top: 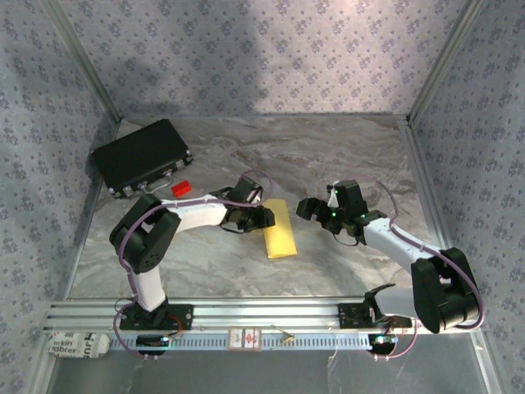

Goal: Fold a paper plane with a square sheet of paper (pick it up from the middle)
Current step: Hold the square sheet of paper at the center of the table.

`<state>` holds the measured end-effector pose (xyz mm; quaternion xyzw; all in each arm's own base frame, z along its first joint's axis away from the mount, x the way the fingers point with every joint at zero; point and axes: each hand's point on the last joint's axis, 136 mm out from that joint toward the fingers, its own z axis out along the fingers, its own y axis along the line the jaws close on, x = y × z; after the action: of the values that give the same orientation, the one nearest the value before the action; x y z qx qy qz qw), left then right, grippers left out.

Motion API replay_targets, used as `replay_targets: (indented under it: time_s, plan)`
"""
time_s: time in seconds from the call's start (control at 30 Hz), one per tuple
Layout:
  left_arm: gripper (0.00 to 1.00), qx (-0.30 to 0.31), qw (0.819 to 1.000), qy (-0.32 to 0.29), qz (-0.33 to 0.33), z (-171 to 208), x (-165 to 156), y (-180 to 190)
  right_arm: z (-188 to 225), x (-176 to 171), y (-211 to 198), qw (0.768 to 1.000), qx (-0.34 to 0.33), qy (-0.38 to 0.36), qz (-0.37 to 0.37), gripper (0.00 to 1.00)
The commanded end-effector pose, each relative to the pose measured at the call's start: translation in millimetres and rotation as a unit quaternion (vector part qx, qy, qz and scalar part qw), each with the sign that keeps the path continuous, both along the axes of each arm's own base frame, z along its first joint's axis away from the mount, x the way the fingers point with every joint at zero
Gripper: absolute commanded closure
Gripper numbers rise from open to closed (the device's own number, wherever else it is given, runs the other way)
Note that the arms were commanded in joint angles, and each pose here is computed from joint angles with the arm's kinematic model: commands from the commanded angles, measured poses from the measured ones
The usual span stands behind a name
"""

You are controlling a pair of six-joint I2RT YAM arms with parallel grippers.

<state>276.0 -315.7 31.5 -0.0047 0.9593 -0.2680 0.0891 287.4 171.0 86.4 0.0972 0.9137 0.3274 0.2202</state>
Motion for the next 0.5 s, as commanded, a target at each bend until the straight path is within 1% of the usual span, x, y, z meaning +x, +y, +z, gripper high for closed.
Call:
replay_targets:
  time_s: [0.0,0.47]
  plan:
    - [0.52,0.062,0.998,0.027,-0.012,-18.8,-7.5,19.1,-1.3,-1.4,-1.3,1.000,-0.009,0.000,-0.001,0.07]
    - [0.48,0.078,0.996,0.047,0.000,-33.7,-9.0,21.8,1.1,-1.8,-3.7,1.000,-0.014,-0.002,-0.005,0.06]
